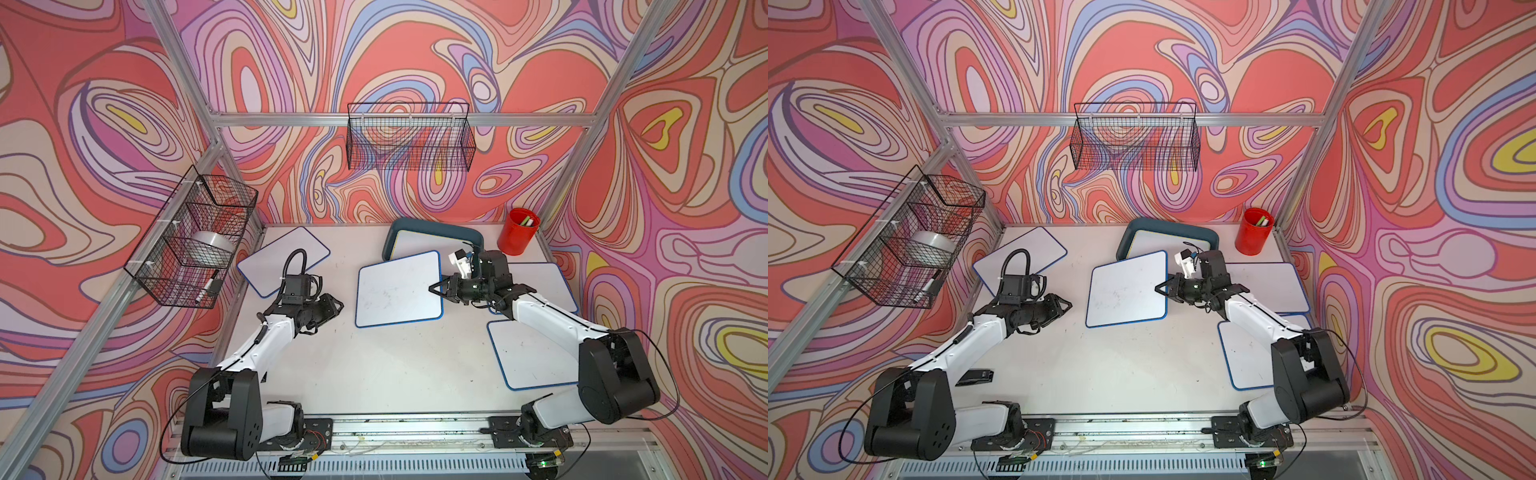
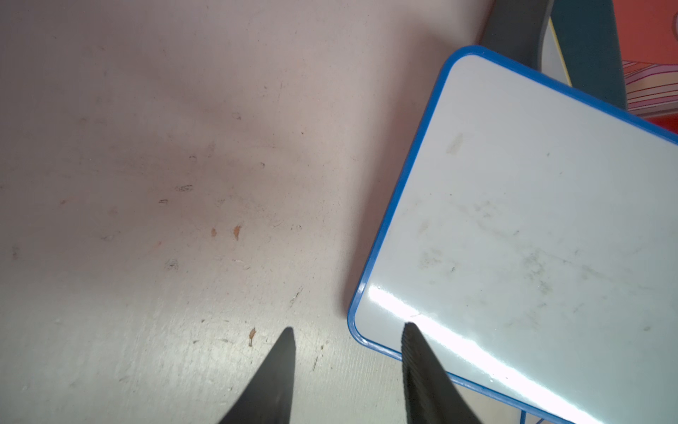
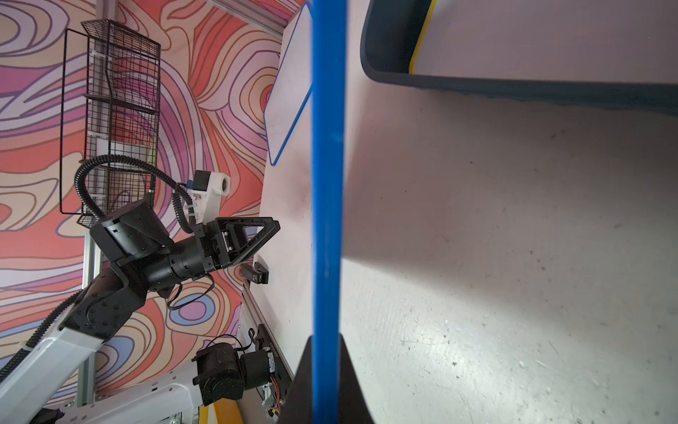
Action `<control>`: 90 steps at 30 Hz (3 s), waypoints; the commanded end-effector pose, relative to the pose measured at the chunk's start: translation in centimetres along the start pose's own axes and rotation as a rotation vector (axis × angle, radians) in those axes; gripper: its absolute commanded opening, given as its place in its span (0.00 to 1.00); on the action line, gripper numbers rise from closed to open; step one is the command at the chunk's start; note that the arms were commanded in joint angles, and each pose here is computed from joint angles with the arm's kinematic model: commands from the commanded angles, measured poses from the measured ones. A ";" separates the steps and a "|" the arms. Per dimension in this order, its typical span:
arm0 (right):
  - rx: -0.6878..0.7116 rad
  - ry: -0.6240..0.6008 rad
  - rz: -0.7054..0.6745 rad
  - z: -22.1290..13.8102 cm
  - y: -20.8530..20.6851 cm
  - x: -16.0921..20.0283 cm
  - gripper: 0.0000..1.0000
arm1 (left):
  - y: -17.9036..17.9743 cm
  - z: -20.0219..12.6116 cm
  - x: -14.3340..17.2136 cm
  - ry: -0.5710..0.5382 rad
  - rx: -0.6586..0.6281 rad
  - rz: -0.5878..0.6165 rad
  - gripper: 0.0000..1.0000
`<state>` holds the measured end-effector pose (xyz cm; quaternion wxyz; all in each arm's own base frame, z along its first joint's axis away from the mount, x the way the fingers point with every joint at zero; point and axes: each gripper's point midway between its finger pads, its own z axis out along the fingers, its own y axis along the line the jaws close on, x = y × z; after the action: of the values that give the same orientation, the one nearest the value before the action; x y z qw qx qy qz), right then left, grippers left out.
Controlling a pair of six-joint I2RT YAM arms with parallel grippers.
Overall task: Put the whiteboard into the storage box
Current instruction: Pick up the whiteboard at the center of the board, then place the whiteboard in the storage box.
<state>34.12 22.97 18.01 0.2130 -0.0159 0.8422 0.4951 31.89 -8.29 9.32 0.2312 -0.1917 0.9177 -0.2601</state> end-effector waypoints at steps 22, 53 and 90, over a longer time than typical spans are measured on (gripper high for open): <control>-0.147 -0.302 -0.092 -5.5 2.3 -13.5 0.00 | -0.2 -0.2 -1.5 -0.038 -0.013 -0.012 0.44; 0.024 -0.251 0.077 -3.6 -9.5 -17.3 0.02 | -1.3 1.2 -2.8 -0.029 0.029 -0.028 0.44; 0.452 -0.330 -0.074 -10.8 -10.1 -17.1 0.34 | -0.7 1.6 -7.9 -0.097 -0.137 0.036 0.44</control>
<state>49.25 5.24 19.03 0.3476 0.0923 0.8930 0.2706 38.91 -6.67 11.28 0.2678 -0.1979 0.9194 -0.2094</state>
